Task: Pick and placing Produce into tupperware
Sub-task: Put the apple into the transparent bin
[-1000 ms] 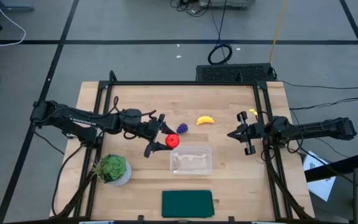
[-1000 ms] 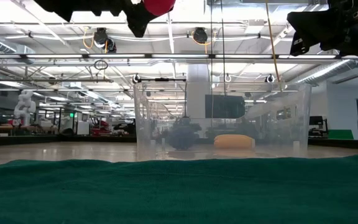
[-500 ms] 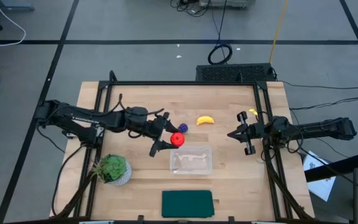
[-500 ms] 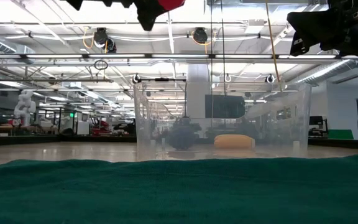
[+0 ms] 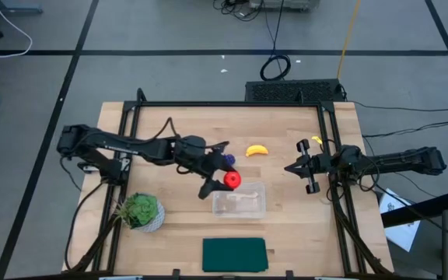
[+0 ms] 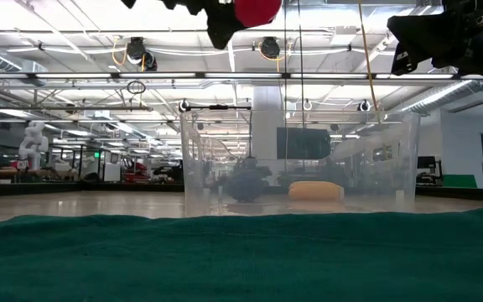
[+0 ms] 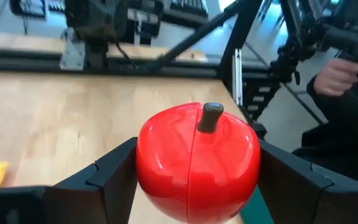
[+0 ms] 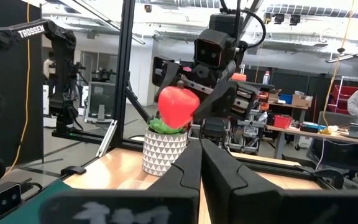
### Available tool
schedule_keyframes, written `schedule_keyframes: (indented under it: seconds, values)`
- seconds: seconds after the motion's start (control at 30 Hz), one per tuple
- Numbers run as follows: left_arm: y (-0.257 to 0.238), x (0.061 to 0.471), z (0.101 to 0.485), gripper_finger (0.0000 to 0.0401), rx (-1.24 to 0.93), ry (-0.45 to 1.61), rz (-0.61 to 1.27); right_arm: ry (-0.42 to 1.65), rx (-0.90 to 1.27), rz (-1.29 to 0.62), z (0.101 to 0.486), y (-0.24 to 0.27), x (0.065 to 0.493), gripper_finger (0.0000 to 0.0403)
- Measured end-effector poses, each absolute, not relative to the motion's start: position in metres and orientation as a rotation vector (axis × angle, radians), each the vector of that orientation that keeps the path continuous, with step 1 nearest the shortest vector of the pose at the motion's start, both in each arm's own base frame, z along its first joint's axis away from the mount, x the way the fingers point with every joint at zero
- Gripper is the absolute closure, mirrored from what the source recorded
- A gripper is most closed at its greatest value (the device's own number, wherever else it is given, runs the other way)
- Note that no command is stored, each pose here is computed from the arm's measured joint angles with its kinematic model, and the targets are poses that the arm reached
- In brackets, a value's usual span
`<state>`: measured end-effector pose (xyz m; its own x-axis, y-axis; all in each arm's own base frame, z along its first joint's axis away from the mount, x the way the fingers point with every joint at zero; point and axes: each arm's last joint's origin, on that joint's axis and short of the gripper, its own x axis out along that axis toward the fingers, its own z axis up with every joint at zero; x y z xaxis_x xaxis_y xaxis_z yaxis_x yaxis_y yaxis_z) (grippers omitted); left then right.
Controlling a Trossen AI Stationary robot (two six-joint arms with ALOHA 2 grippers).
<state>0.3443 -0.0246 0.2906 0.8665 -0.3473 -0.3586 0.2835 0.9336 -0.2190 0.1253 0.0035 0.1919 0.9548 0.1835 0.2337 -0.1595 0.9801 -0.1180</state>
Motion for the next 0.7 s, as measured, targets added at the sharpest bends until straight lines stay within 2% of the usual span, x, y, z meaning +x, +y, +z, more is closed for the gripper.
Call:
schedule_keyframes:
  seconds: [0.27,0.7]
  values:
    - [-0.031,0.355,0.302,0.0128,-0.164,0.604,-0.28,-0.242,-0.098,0.175,0.191,0.004,0.126,0.0403]
    - [-0.034,0.347,0.296,0.0128,-0.214,0.731,-0.226,-0.244,-0.098,0.175,0.192,0.004,0.126,0.0403]
